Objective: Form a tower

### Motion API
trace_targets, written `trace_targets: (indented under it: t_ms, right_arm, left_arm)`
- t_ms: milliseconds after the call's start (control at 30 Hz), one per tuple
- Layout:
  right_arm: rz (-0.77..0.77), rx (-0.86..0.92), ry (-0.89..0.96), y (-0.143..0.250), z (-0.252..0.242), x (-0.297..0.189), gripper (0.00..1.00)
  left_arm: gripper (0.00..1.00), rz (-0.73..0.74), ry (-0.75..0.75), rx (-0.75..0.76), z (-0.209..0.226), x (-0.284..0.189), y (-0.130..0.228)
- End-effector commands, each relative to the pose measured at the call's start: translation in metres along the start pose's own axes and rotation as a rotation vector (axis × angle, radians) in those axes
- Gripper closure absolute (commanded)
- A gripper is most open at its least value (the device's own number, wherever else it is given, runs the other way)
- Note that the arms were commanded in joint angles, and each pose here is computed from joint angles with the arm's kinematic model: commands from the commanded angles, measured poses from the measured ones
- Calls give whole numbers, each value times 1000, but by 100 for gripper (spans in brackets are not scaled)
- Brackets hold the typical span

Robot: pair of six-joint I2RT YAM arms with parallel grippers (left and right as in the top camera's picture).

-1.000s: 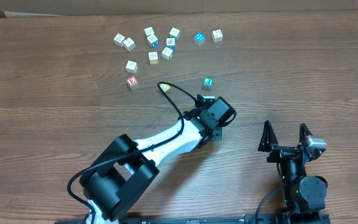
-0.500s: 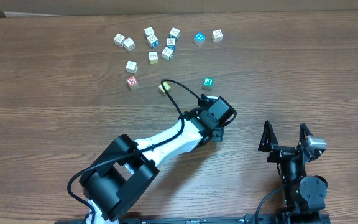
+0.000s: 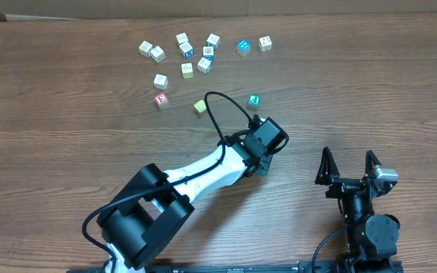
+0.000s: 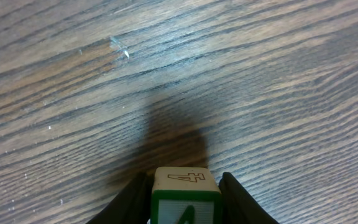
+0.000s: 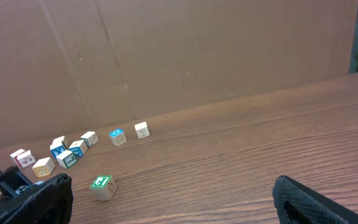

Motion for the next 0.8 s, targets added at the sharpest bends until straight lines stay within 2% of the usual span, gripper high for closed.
trace_targets:
  t_ms: [0,167,300,400,467,533,633,767]
  right_arm:
    - [0,-4,-6,2,0,0,0]
    - [0,-4,-6,2,0,0,0]
    - [0,-4,-6,2,0,0,0]
    - [0,-4,-6,2,0,0,0]
    - [0,-4,-6,2,0,0,0]
    - [0,-4,-6,2,0,0,0]
    - [0,-4,-6,2,0,0,0]
    - [0,-4,-6,2,0,0,0]
  left_arm:
    - [70,26,-19,-86,0,6,7]
    - [70,39,-27,-248,0,6,9]
    - [68,37,-28,-302,1,6,9]
    - [63,35,-36,-303,1,6,8]
    - [54,31,-42,-303,2,6,8]
    - [53,31,-42,-299,2,6,8]
    - [68,32,-42,-290,2,6,8]
    - [76,32,-54,-272,2,6,9]
Point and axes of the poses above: each gripper's point midway between its finger pads, its own x axis out along the fingers, its own z axis along the line the jaws close on, y = z × x, the point moved 10 cm from there along -x, back along the fingers, and after that the axes turned 15 degrees about x, right-handed, at the moved point
